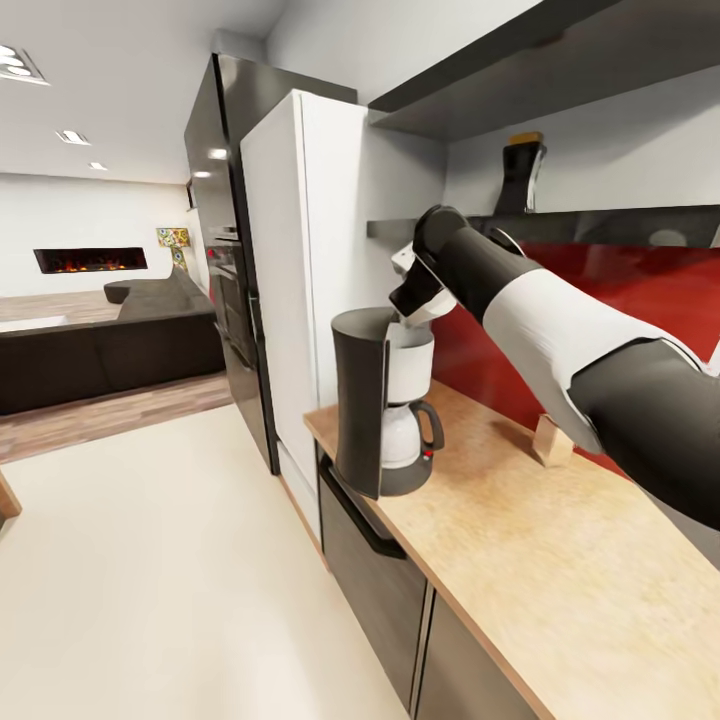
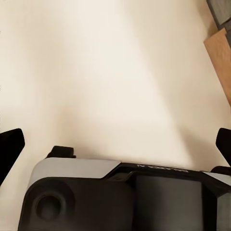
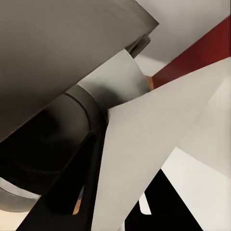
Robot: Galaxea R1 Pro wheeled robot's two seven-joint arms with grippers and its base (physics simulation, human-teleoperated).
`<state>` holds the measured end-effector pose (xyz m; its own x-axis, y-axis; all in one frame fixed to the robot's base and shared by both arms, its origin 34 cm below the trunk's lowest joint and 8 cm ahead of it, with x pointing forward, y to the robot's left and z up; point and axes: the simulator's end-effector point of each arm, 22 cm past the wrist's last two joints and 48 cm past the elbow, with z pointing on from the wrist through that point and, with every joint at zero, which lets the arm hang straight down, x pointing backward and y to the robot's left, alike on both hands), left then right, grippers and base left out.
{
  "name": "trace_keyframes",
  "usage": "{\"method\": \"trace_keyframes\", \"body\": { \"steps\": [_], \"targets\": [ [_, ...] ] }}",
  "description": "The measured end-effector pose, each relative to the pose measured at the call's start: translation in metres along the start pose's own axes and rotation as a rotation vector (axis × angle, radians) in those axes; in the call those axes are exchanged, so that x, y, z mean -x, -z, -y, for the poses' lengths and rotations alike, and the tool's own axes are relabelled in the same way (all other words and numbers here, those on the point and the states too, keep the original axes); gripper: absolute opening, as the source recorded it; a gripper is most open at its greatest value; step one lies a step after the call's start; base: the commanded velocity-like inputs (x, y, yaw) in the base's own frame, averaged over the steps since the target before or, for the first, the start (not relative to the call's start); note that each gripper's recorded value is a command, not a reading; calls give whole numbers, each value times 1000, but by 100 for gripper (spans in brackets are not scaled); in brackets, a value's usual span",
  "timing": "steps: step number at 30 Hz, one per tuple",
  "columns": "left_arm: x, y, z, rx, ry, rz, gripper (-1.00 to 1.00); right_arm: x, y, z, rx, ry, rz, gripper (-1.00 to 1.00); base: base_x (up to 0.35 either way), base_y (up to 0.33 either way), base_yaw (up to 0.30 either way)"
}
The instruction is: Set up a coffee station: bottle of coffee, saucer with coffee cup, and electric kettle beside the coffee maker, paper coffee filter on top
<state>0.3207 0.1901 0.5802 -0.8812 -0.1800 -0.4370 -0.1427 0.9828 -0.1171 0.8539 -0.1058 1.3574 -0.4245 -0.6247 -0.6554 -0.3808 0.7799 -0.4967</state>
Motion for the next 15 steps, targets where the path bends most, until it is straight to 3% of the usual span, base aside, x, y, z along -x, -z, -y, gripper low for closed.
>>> {"method": "trace_keyframes", "body": {
  "steps": [15],
  "targets": [
    [0, 0, 0, 0, 0, 0, 100, -10, -6, 2, -8, 5, -31, -100, 60, 48, 0]
  ]
}}
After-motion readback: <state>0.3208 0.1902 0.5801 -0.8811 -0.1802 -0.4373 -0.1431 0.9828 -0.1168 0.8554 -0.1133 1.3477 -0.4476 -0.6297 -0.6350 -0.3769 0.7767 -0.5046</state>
